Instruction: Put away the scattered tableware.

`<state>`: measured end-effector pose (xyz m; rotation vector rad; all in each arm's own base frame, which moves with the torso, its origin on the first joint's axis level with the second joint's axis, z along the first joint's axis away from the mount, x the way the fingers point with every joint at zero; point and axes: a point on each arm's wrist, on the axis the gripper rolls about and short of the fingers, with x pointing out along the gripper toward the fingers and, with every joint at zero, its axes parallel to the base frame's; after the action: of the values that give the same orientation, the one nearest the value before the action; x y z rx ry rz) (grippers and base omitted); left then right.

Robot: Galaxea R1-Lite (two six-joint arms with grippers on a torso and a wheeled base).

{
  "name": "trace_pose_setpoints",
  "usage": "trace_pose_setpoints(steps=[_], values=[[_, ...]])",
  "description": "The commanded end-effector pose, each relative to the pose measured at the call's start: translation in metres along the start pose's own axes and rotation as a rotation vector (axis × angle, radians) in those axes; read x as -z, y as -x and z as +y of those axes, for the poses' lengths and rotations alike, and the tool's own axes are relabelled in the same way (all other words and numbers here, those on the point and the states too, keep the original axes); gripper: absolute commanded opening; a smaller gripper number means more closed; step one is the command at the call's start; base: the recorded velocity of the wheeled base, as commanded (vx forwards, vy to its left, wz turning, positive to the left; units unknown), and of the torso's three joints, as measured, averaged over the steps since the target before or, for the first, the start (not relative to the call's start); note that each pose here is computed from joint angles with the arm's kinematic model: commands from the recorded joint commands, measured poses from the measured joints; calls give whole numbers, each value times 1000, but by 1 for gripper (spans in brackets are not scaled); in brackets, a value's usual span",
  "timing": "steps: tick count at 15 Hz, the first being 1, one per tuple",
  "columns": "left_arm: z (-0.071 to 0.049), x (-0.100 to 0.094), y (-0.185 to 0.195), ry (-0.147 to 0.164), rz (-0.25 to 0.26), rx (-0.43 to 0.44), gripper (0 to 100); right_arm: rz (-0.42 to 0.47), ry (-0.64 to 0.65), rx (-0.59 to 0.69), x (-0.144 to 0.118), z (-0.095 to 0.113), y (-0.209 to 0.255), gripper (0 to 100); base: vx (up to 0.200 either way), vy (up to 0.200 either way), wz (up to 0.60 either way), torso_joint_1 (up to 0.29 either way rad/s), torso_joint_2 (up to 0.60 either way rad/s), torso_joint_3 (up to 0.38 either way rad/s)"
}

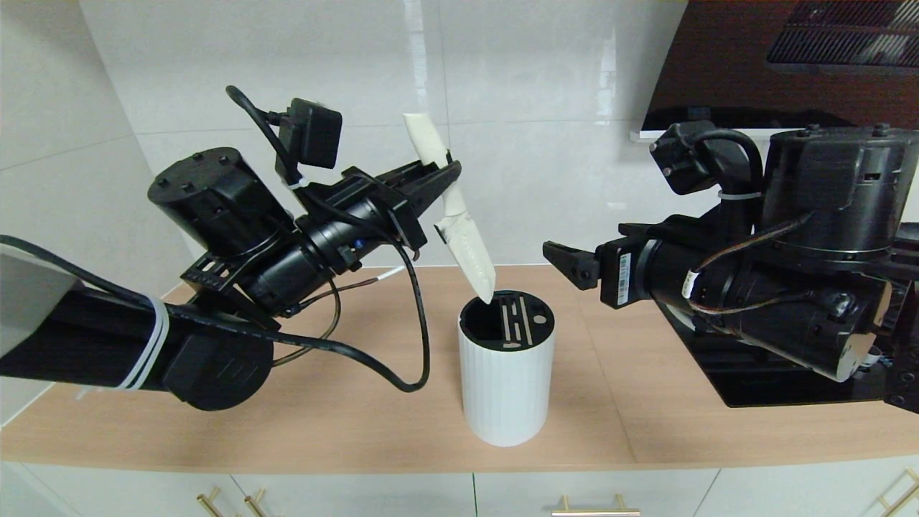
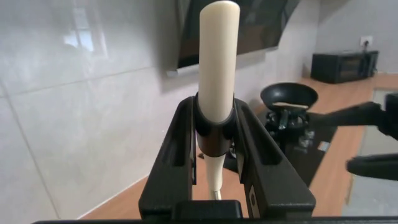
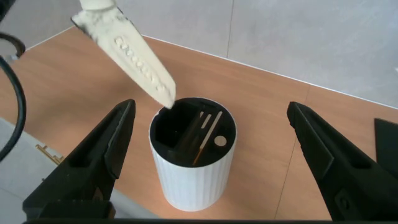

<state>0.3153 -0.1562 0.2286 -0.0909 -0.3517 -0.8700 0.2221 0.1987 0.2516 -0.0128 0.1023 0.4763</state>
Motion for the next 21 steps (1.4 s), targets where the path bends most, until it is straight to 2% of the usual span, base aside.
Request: trace_pose_setpoints(steps=[1,3,4,10,11,12,13,15,17,21], values=[[-11,6,1,-4,23,27,0,3,1,0,1,0,-1,100,0,0,0,0,0,0],[-21,12,2,6,46,50,0,3,1,0,1,0,-1,100,0,0,0,0,0,0],[-21,14,2,3,51,51,0,3,1,0,1,0,-1,100,0,0,0,0,0,0],[-19,15,2,-14,53,45,0,3,1,-1,1,1,-1,100,0,0,0,0,0,0],[-19,17,3,-33,61,45,0,3,1,-1,1,1,-1,100,0,0,0,0,0,0],[-19,18,3,-34,65,45,0,3,1,0,1,0,-1,100,0,0,0,0,0,0],[-16,23,8,-44,95,32,0,5,2,0,2,0,-1,100,0,0,0,0,0,0],[-15,24,9,-51,121,27,0,5,2,-1,2,1,-1,100,0,0,0,0,0,0],[-13,30,9,-72,137,27,0,8,4,0,2,1,-1,100,0,0,0,0,0,0],[-13,36,5,-71,142,33,0,11,11,1,4,1,-1,100,0,0,0,0,0,0]])
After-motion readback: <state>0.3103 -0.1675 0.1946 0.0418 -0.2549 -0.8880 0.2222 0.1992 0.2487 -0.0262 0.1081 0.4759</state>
